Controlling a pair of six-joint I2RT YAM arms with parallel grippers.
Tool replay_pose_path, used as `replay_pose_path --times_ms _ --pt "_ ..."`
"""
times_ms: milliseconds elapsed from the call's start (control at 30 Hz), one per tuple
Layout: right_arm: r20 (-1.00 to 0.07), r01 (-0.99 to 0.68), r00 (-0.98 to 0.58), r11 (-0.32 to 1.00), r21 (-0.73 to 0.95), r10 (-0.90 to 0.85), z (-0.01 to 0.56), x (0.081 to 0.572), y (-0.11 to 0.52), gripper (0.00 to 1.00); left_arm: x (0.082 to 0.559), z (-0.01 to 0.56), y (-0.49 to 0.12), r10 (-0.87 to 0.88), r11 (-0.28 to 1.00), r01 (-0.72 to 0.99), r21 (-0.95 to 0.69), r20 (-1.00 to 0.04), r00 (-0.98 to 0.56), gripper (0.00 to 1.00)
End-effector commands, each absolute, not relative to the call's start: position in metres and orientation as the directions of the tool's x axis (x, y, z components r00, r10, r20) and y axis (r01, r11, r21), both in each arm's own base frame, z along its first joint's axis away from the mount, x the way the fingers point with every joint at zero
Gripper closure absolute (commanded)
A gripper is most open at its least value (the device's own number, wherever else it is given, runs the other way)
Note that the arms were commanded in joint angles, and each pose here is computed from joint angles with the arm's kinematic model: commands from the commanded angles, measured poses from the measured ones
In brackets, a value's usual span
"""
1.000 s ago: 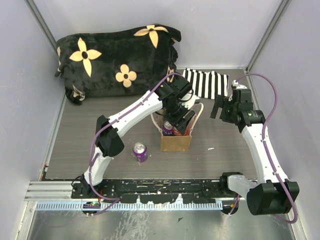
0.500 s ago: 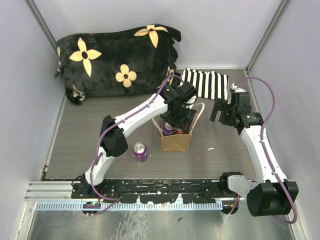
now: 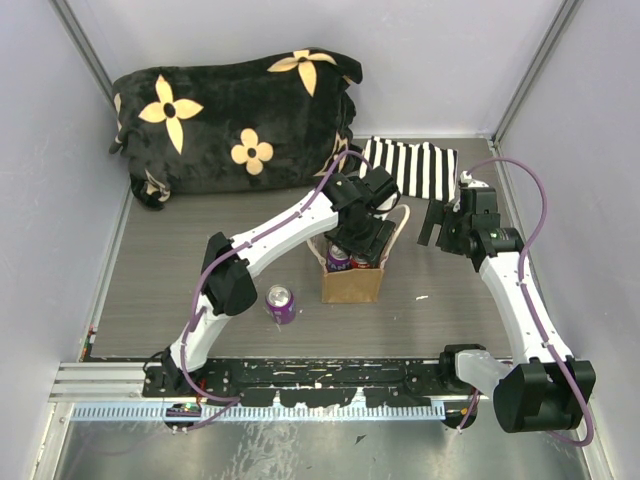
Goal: Place the beverage into the canvas bag
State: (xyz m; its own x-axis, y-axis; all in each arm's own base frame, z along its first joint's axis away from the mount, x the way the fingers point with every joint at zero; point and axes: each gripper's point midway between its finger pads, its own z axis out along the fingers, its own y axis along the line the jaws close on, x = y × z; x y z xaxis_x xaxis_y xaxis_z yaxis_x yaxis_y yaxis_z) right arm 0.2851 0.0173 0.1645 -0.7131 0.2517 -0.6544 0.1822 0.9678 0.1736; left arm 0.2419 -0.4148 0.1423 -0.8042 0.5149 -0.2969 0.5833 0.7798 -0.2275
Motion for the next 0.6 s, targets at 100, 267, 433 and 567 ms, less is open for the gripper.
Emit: replay_pose_path --times_ms 100,267,433,567 --pt "-0.689 0.174 -0.672 0.962 0.211 0.273 0.174 0.294 0.021 0.02 0.236 0.131 -0.429 0.556 0.737 0.626 -0.254 -0.299 -0.776 0.34" --pt "-0.688 0.174 -0.673 0.962 0.211 0.273 0.174 0.293 0.021 0.02 0.230 0.133 -0.433 0.577 0.713 0.649 -0.267 -0.303 -0.759 0.14" --pt "-0.688 0.173 -0.673 0.962 0.210 0.271 0.173 0.293 0.021 0.02 0.224 0.133 -0.437 0.596 0.690 0.667 -0.281 -0.302 -0.744 0.04" --pt "-0.688 0.172 -0.673 0.962 0.213 0.273 0.172 0.293 0.021 0.02 0.224 0.139 -0.439 0.607 0.670 0.687 -0.281 -0.326 -0.725 0.03"
